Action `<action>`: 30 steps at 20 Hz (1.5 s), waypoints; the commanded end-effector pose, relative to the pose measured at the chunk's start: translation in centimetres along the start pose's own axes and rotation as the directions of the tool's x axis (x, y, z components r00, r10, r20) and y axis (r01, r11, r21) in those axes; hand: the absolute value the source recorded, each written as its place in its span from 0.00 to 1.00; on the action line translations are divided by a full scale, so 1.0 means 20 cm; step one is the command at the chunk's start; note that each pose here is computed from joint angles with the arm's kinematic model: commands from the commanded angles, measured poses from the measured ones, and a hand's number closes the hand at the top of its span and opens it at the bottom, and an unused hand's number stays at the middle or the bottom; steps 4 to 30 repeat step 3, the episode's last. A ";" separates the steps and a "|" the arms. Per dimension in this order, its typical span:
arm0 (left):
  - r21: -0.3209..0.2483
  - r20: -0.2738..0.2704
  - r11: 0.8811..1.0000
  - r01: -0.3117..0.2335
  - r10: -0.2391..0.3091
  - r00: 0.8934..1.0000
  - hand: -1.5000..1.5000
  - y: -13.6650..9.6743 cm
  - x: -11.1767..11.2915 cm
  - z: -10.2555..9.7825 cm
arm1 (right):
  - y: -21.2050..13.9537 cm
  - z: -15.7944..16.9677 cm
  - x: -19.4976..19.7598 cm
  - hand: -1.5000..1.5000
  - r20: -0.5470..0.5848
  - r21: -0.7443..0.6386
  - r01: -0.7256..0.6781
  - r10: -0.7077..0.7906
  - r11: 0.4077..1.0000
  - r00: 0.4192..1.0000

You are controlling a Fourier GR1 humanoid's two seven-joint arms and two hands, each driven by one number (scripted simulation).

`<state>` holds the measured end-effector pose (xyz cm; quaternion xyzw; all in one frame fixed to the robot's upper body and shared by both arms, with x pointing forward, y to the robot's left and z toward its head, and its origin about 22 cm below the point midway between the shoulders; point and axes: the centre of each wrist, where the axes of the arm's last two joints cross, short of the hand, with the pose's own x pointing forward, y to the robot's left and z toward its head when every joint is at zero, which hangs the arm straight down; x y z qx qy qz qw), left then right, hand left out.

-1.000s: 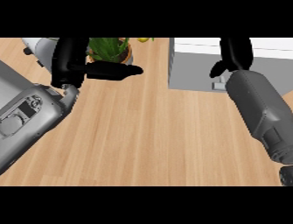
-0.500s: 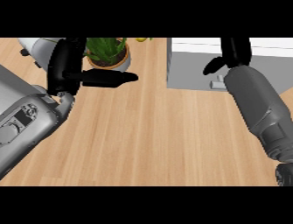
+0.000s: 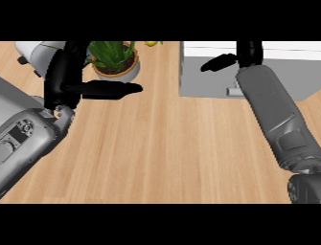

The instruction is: Pick up the can, place it into the drawer and close the drawer

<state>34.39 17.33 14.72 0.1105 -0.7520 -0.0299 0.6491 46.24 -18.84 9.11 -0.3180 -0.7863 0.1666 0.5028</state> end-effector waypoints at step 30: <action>0.021 0.004 1.000 -0.013 0.013 1.000 0.00 0.01 -0.03 0.04 | -0.08 -0.15 0.15 0.00 -0.022 -0.081 0.205 -0.207 0.975 0.978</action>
